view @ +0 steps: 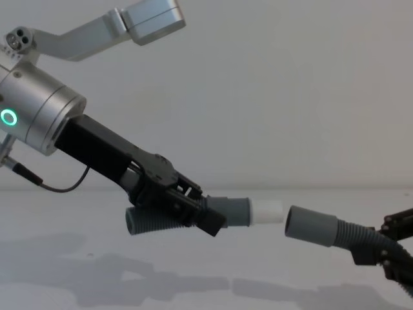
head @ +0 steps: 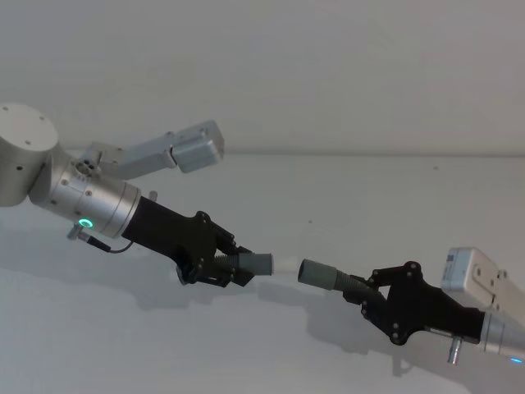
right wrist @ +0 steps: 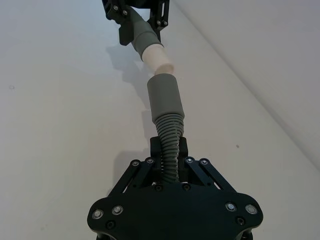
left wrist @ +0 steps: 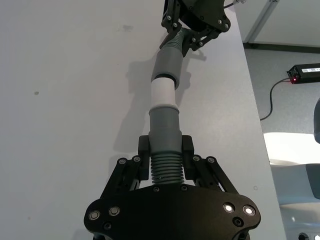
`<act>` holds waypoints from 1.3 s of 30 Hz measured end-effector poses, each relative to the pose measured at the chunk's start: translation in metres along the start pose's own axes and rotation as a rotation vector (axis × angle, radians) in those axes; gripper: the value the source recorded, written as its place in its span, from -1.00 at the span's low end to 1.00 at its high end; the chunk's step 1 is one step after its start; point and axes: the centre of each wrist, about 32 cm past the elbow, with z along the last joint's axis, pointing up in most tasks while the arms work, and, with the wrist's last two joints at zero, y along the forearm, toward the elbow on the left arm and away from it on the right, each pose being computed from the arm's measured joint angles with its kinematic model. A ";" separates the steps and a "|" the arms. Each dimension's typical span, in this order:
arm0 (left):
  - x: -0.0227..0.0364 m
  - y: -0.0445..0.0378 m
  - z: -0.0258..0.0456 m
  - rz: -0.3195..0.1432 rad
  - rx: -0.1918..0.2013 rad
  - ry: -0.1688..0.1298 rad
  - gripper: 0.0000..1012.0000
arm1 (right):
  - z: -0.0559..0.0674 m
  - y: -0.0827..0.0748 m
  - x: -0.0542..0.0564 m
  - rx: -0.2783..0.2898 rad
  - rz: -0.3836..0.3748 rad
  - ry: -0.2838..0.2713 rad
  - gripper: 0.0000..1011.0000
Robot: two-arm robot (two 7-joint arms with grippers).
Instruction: Use both hands to pick up one end of the pipe from the table, align the ends, and insert them.
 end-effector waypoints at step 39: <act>0.0106 -0.0065 0.0005 -0.032 -0.022 -0.012 -0.30 | 0.001 0.002 0.003 0.022 0.010 -0.002 -0.71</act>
